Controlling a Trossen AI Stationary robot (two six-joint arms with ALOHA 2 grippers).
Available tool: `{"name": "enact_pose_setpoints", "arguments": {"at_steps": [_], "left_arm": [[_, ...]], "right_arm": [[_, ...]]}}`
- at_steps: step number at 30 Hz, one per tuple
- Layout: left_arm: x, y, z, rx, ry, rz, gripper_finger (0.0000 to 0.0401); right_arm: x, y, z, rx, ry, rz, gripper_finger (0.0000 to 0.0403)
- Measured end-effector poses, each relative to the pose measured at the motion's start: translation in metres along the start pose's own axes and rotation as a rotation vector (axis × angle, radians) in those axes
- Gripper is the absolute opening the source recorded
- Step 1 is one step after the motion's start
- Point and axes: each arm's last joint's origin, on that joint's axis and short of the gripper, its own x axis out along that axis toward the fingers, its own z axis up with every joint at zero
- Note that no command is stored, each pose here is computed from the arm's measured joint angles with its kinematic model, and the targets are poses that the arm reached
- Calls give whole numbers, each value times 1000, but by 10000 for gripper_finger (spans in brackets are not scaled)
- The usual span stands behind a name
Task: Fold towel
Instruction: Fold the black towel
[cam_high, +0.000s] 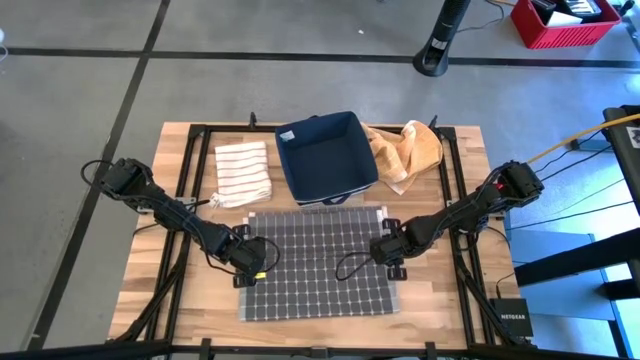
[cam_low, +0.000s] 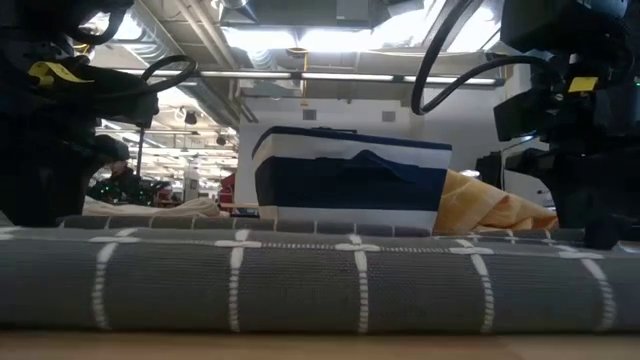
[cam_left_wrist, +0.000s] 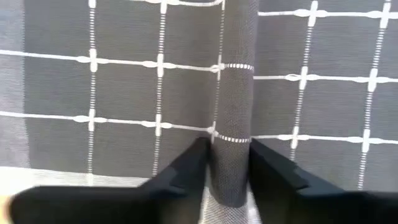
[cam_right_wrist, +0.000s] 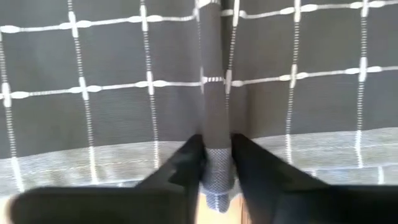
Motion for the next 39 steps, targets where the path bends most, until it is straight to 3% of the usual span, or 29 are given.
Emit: {"name": "enact_pose_setpoints", "arguments": {"at_steps": [4, 6, 11, 17, 24, 28, 34, 39], "left_arm": [[0, 0, 0, 1, -4, 7, 27], [0, 0, 0, 1, -4, 9, 8], [0, 0, 0, 1, -5, 10, 7], [0, 0, 0, 1, -5, 9, 4], [0, 0, 0, 0, -8, 7, 4], [0, 0, 1, -1, -14, 2, 2], [0, 0, 1, -1, -14, 2, 3], [0, 0, 1, -3, -16, 0, 4]], "right_arm": [[0, -1, 0, -29, -4, -24, 23], [0, -1, 0, -49, -6, -29, 10], [0, -1, 0, -55, -13, -51, 26], [0, -1, 0, -63, -14, -55, 9], [0, -2, 1, -28, -28, -65, 33], [-4, 0, 6, -26, -20, -57, 78], [-27, 5, 17, -29, 67, -38, 193], [-36, 6, 25, -56, 30, -72, 276]]}}
